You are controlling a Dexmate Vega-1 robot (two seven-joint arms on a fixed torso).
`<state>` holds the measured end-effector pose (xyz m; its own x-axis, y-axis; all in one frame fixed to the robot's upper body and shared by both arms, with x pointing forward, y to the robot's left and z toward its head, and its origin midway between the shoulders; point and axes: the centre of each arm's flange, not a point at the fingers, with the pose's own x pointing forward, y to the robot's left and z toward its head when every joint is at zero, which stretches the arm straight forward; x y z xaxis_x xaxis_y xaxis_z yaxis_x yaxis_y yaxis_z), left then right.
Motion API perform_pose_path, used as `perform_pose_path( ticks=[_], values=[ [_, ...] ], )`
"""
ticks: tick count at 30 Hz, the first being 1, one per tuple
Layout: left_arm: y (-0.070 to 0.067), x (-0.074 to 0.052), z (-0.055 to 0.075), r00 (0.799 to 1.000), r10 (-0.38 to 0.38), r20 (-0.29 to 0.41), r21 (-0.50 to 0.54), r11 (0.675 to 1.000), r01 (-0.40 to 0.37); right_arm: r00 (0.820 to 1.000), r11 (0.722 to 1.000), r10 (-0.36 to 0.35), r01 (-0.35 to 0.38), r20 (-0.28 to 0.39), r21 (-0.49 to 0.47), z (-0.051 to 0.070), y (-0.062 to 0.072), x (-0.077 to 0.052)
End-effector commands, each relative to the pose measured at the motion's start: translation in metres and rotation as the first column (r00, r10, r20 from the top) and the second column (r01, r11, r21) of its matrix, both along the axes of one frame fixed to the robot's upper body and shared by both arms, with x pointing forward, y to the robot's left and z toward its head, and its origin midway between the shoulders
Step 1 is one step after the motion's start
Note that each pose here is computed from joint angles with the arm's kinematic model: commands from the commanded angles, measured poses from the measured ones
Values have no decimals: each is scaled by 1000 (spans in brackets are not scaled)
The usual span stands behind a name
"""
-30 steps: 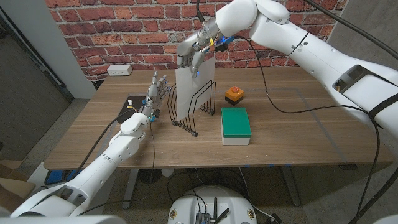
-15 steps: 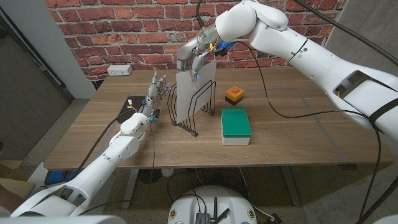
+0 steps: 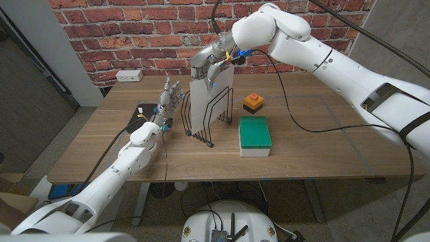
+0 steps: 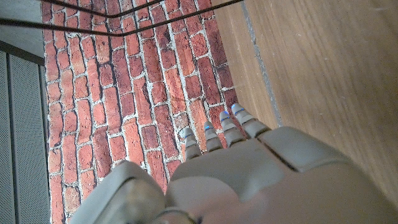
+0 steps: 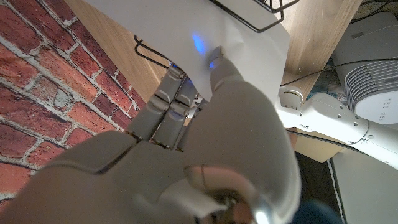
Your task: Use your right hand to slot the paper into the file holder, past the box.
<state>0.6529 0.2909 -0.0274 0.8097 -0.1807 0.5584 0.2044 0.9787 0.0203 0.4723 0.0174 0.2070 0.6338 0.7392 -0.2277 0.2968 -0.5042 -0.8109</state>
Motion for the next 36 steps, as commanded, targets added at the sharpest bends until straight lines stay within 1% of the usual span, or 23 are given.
perform_pose_path(
  ticks=[1,8,15,18,31,36],
  values=[
    [0,0,0,1000,0,-1,0,1000,0,999,1000,-20,19,40,14,-11,3,-8],
    [0,0,0,1000,0,-1,0,1000,0,998,999,-36,34,59,21,-17,4,-13],
    [0,0,0,1000,0,-1,0,1000,0,996,999,-48,47,71,19,-20,4,-17],
    [0,0,0,1000,0,-1,0,1000,0,995,998,-57,56,86,19,-21,5,-20],
    [0,0,0,1000,0,-1,0,1000,0,990,996,-84,82,115,16,-19,7,-25],
    [0,0,-1,1000,0,-1,0,1000,0,989,995,-101,100,113,11,-16,8,-27]
  ],
)
